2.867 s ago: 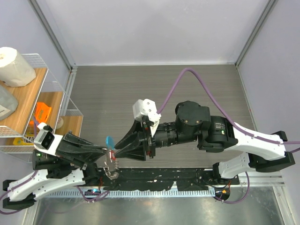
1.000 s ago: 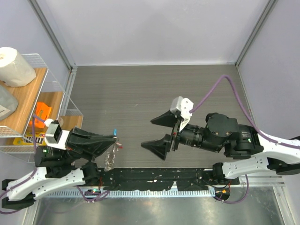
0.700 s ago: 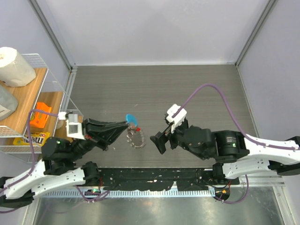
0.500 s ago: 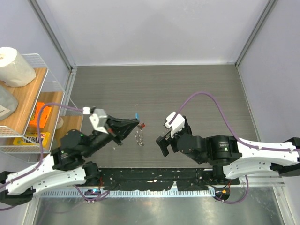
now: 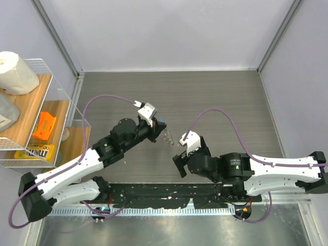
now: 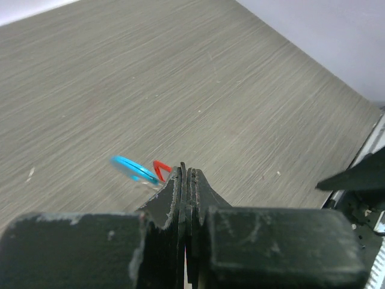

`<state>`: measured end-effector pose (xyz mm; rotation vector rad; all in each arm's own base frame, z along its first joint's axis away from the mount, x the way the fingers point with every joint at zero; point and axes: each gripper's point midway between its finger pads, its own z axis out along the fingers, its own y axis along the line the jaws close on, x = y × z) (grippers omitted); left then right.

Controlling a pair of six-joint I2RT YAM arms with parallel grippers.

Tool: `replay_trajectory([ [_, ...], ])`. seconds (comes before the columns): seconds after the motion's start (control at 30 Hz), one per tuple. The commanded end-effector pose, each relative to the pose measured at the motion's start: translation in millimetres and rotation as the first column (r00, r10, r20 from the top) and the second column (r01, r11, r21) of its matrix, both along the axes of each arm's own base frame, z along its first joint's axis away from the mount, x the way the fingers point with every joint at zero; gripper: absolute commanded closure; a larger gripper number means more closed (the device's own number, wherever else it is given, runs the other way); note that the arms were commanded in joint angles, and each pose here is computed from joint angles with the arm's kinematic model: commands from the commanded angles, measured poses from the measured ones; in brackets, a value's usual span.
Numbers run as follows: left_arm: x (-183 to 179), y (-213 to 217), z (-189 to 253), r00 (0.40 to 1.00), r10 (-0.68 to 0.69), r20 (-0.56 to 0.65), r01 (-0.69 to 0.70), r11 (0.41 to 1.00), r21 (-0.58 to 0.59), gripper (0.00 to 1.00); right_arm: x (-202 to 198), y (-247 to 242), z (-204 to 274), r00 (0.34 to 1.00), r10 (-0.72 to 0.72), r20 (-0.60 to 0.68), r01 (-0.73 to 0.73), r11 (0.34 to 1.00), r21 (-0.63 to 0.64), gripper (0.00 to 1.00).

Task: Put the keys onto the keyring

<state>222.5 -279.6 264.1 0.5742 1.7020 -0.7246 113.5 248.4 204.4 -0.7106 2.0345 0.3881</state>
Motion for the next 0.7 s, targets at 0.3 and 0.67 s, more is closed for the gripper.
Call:
replay_trajectory([
  [0.3,67.8,-114.2,70.6,0.966,-0.257,0.025,0.255,0.934,-0.250,1.00,-9.2,-21.8,-32.8,0.993,-0.058,-0.098,0.068,0.992,0.106,0.04],
  [0.67,146.9,-172.9,58.4,0.943,-0.326,-0.065,0.282,0.888,-0.364,1.00,-13.0,-40.6,-43.1,0.986,-0.088,-0.140,0.107,0.985,0.134,0.04],
])
